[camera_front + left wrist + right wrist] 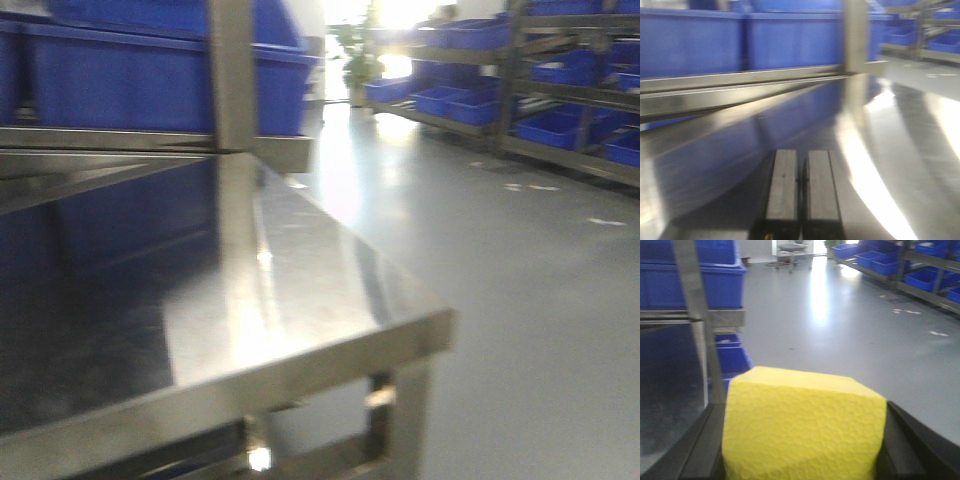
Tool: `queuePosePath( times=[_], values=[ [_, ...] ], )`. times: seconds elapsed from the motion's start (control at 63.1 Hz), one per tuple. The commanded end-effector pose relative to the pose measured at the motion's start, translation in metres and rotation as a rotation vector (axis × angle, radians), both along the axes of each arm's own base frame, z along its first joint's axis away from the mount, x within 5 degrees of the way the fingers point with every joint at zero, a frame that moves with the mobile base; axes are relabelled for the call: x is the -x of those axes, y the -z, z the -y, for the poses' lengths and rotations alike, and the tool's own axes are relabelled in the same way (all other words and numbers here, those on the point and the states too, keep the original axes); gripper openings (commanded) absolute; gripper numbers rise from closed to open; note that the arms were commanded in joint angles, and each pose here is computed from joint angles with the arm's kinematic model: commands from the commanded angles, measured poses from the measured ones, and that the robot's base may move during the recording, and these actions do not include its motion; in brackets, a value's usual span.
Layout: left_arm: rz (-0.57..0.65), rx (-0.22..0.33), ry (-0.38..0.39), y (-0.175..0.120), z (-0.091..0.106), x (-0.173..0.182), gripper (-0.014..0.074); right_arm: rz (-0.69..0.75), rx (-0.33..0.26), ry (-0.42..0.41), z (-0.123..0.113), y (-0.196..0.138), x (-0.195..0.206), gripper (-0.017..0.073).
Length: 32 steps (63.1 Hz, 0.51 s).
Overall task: Place yellow foam block on left shelf second layer
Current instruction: 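Drive the base away from the table carrying the cube in the right gripper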
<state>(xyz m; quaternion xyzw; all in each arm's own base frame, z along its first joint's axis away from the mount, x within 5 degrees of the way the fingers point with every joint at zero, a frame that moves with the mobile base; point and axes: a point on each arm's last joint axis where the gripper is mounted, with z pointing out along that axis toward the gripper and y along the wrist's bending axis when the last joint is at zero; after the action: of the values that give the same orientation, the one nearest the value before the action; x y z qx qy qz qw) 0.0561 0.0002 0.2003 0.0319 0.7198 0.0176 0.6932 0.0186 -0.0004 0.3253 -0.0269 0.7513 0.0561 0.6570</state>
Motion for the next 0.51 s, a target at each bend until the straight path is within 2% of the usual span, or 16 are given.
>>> queuePosePath(
  times=[0.0,0.491],
  values=[
    [0.069,0.009,0.026,0.0006,0.0022,0.0000,0.0136,0.108,-0.004,0.002,0.0001,-0.0168,0.0007,0.0344],
    [0.069,0.009,0.026,0.0006,0.0022,0.0000,0.0136,0.108,-0.004,0.002,0.0001,-0.0168,0.0007,0.0344]
  ],
)
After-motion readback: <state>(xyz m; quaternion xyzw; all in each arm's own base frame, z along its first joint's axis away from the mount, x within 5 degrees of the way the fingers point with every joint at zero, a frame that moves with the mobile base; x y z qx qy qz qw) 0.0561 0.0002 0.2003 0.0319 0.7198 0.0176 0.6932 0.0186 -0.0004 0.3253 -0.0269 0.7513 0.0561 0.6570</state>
